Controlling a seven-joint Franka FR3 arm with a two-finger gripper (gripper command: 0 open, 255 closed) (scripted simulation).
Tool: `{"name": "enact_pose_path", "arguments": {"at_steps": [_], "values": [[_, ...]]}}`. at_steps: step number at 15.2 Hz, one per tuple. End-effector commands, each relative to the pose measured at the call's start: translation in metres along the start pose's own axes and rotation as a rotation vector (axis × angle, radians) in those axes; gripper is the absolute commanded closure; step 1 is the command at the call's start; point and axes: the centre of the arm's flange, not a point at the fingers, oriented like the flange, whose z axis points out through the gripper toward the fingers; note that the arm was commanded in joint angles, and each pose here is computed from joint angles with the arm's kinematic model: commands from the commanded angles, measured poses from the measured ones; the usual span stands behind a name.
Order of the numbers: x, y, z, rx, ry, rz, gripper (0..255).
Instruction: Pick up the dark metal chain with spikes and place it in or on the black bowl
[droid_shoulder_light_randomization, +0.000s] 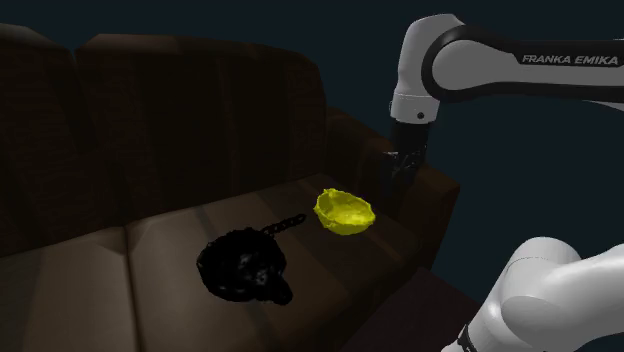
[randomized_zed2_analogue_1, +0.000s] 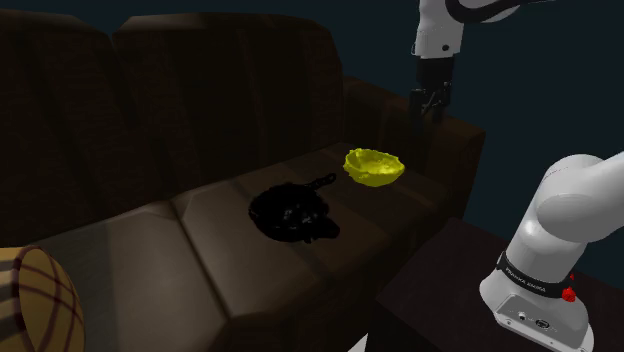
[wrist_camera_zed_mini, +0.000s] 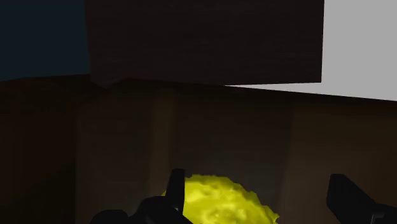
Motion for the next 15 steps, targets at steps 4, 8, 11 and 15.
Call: {"name": "enact_pose_path", "arguments": {"at_steps": [4,8,11,15], "values": [[0.035,-0.006,0.018,-0.016,0.003,-0.084,0],[0.08,-0.019,0.042,-0.038,0.007,-0.197,0],[0.113,-0.031,0.059,-0.054,0.009,-0.281,0],[0.155,-0.051,0.084,-0.075,0.013,-0.393,0]]}}
